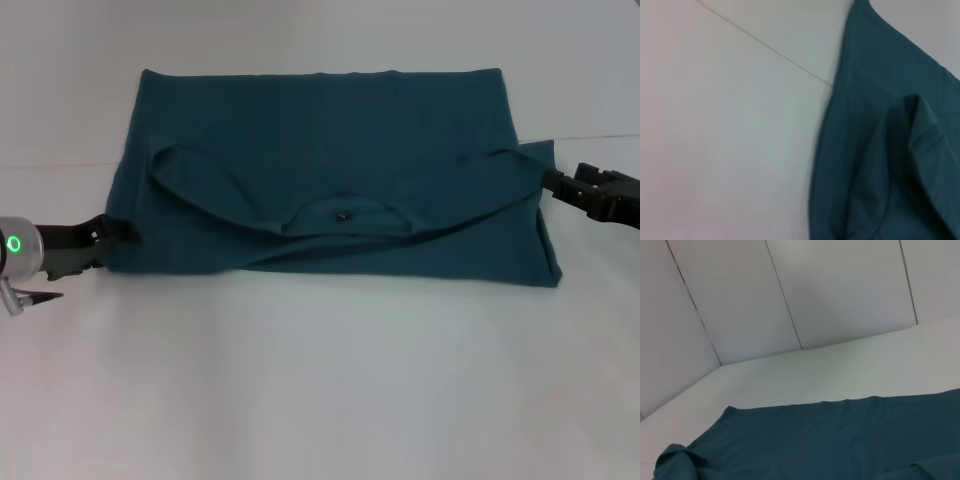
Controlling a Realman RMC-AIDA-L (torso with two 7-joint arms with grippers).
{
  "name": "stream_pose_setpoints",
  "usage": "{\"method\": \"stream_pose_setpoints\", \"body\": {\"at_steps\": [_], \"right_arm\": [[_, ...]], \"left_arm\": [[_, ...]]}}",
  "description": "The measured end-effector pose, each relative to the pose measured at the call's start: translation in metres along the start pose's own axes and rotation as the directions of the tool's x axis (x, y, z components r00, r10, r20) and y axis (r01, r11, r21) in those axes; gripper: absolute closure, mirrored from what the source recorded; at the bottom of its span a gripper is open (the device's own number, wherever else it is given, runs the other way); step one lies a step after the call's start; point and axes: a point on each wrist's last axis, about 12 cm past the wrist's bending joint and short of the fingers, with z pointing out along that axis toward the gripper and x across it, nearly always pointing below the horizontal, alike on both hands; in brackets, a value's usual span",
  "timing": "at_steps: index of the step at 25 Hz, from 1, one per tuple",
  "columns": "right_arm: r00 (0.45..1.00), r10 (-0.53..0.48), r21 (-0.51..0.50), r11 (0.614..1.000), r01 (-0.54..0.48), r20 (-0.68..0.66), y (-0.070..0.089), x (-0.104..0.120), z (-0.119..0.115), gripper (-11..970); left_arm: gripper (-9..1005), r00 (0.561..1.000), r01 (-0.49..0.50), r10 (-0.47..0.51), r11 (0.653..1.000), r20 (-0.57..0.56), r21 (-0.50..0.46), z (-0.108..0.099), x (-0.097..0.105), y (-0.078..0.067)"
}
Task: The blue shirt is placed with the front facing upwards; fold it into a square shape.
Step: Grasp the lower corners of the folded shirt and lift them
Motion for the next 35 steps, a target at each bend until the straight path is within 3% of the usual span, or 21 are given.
{"method": "stream_pose_setpoints", "body": {"at_steps": [7,12,26,31,35], "right_arm": [[1.000,0.003,0.008,1.000,-0.003,0.004,-0.001,0.000,-0.001,297],[1.000,0.004,0.007,1.000,-0.004,0.005,-0.001,0.000,0.000,296],[1.000,-0.002,-0.001,1.000,0.002,0.000,0.001,-0.001,0.002,295],[1.000,0.005,-0.003,1.000,-0.005,-0.006,0.001,0.002,0.002,295],[1.000,0.016,-0.003,1.000,-0.016,-0.007,0.000,0.001,0.001,294]], "left_arm": [[425,1.000,-0.014,0.014,1.000,-0.013,0.004,0.000,0.002,-0.001],[673,1.000,-0.013,0.013,1.000,-0.015,0.002,0.000,0.003,0.001],[763,0.999,-0.046,0.046,0.999,-0.018,0.003,0.003,0.009,-0.002],[935,0.998,-0.055,0.055,0.998,-0.008,0.009,0.004,0.010,-0.004],[947,0.998,-0.057,0.057,0.998,-0.007,0.010,0.004,0.010,-0.005]]}}
